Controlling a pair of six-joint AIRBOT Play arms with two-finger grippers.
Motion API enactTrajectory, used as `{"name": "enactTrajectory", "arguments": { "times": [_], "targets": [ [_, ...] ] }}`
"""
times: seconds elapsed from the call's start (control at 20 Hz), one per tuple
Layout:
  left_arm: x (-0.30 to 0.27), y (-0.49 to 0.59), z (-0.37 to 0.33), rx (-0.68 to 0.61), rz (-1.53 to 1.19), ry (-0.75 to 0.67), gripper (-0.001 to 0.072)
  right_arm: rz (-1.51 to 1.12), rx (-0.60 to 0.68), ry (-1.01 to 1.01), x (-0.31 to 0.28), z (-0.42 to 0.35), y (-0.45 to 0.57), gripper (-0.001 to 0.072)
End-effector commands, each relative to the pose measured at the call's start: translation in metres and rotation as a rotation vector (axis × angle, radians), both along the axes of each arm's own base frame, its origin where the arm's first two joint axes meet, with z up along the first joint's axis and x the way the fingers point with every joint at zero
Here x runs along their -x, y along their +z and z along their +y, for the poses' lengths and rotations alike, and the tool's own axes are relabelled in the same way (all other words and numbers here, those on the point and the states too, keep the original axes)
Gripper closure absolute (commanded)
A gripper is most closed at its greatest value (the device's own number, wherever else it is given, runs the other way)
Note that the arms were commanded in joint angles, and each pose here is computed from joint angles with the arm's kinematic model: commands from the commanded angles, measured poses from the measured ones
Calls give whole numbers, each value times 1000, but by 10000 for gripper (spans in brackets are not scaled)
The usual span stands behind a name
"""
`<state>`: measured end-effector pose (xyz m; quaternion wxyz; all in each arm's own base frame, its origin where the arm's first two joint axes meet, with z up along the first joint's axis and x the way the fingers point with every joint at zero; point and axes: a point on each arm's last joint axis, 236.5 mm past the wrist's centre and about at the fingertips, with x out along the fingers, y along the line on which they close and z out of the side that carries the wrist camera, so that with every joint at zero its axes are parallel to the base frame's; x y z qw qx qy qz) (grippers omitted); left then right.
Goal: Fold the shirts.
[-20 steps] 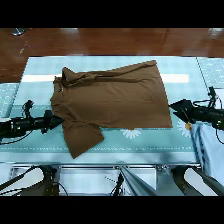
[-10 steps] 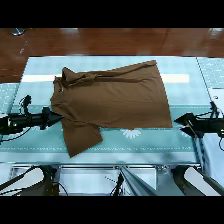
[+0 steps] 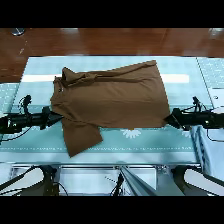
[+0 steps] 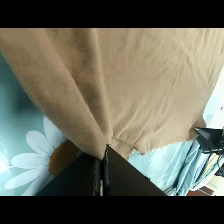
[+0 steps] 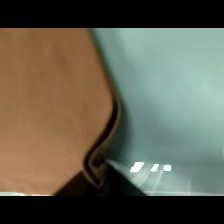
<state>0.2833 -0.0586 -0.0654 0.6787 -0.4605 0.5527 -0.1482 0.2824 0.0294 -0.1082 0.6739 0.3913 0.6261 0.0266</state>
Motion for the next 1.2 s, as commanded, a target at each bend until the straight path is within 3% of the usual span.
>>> {"name": "enactTrajectory", "arguments": {
  "times": [0.0,0.2,0.3,0.4,0.6,0.85,1.0,1.15],
  "targets": [
    [-6,11,0,13,-25,-6,688,-104,-23,98,-38,23,31,689],
    [-81,161,3,98,-435,38,690,-434,47,188,-130,8,177,690],
    [-105,290,3,20,-774,43,690,-704,144,195,-166,1,304,690],
    [-96,417,2,-120,-1078,81,690,-960,258,189,-164,-1,425,690],
    [-7,584,6,-523,-1468,235,690,-1286,510,145,-80,2,573,690],
    [114,625,32,-1091,-1504,475,690,-1434,775,50,43,1,631,690],
    [168,613,40,-1271,-1436,539,690,-1420,828,13,94,3,626,690],
    [194,611,33,-1240,-1475,551,690,-1410,832,-6,120,7,614,689]
  ]
}}
